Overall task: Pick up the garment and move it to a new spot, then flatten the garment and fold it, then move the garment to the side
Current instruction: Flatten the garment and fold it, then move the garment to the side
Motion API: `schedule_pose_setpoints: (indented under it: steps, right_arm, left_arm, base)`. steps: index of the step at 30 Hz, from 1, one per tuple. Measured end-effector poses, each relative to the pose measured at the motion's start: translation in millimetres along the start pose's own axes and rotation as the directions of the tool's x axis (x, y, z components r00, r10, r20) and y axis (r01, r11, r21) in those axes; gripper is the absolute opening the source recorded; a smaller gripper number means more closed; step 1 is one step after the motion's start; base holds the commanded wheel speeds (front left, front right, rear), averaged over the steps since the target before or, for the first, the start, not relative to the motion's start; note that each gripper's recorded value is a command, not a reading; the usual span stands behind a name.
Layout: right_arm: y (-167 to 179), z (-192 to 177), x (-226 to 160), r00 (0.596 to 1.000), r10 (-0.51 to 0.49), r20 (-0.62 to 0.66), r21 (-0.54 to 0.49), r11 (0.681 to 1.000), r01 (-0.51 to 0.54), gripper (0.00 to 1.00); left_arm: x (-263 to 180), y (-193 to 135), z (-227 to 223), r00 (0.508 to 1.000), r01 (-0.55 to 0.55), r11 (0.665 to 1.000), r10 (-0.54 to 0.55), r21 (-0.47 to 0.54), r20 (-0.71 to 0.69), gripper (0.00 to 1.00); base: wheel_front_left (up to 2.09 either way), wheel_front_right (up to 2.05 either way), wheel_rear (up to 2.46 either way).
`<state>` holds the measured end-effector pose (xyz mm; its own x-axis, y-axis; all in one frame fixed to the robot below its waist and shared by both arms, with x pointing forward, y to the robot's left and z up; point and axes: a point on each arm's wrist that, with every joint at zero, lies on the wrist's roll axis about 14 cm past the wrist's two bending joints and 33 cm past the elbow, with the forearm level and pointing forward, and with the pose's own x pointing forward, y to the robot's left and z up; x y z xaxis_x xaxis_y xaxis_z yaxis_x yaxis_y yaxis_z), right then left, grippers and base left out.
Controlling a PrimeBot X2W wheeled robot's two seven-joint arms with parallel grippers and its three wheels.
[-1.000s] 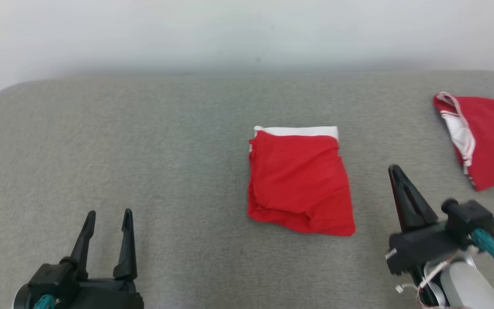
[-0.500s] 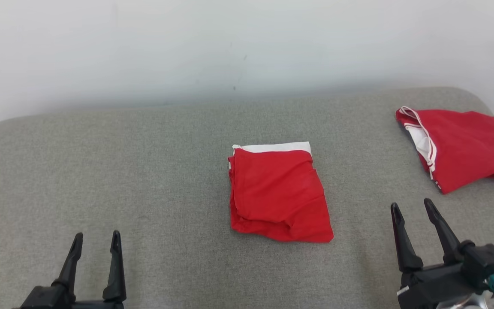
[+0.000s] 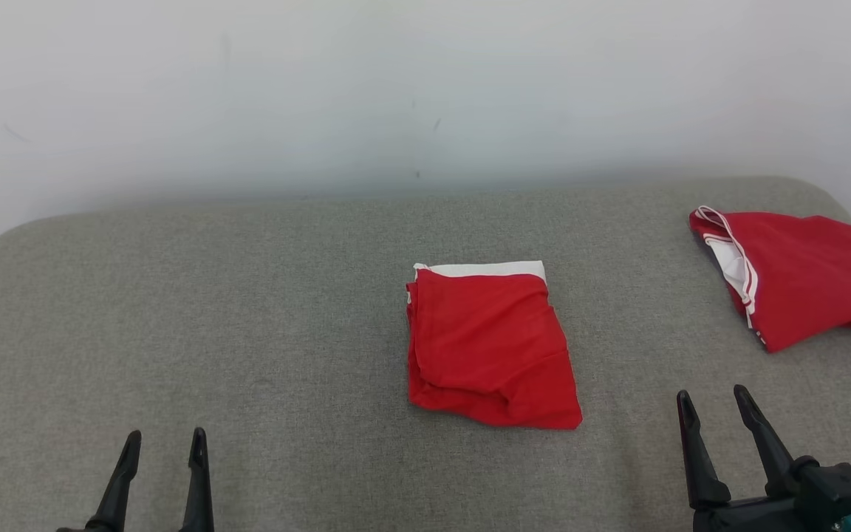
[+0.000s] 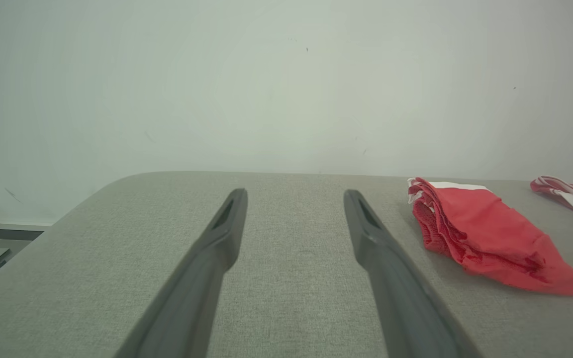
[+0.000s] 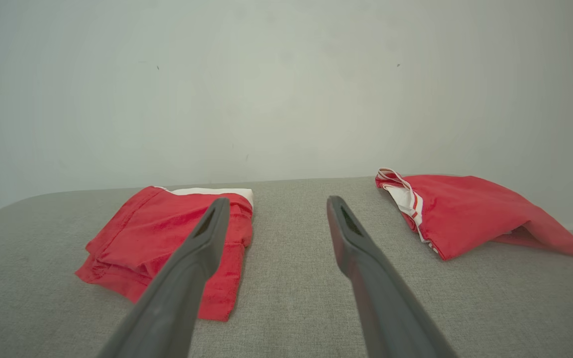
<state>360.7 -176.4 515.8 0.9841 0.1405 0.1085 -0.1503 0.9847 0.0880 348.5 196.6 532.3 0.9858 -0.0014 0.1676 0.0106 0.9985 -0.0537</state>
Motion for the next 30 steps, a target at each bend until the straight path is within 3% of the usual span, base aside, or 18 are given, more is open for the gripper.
schedule_pose_setpoints:
  steps: [30]
  right_arm:
    - [3.6, -13.0, -3.1, 0.999, 0.001, -0.039, 0.009, 1.000, -0.001, 1.00]
  left_arm:
    - [-8.9, -2.5, -4.9, 1.000, 0.014, 1.000, -0.015, -0.006, -0.019, 1.00]
  base:
    - [0.00, 0.00, 0.00]
